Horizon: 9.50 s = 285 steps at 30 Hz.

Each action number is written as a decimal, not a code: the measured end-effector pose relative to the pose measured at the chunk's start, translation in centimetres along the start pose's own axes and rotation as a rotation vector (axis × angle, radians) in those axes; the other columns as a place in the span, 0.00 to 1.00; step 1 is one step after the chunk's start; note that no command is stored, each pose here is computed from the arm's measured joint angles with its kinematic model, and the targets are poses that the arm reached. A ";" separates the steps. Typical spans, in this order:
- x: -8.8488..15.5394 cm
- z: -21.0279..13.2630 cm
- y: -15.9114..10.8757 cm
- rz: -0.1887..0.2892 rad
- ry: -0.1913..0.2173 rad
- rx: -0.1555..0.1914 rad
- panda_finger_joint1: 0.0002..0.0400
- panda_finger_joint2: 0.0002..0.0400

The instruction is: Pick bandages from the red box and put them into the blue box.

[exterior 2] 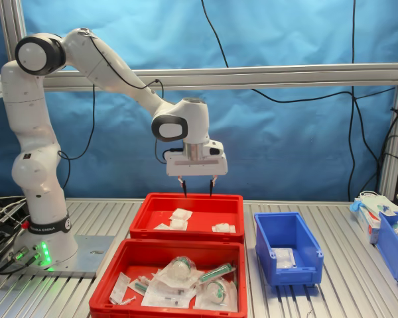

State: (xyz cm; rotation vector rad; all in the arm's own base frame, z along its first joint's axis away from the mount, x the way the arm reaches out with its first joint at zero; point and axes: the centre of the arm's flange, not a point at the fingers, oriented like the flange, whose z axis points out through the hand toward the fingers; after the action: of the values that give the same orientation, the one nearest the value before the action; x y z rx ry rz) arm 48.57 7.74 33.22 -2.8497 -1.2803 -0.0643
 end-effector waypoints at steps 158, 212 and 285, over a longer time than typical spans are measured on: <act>0.8 12.8 -10.9 -0.067 -0.017 -0.015 1.00 1.00; 3.0 15.5 -8.3 -0.049 0.004 -0.053 1.00 1.00; 3.2 15.6 -8.0 -0.046 0.006 -0.056 1.00 1.00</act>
State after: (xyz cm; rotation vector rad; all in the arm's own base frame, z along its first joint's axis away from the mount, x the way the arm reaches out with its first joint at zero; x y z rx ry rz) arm 45.19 15.89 17.80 -2.8644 -1.3642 -0.1105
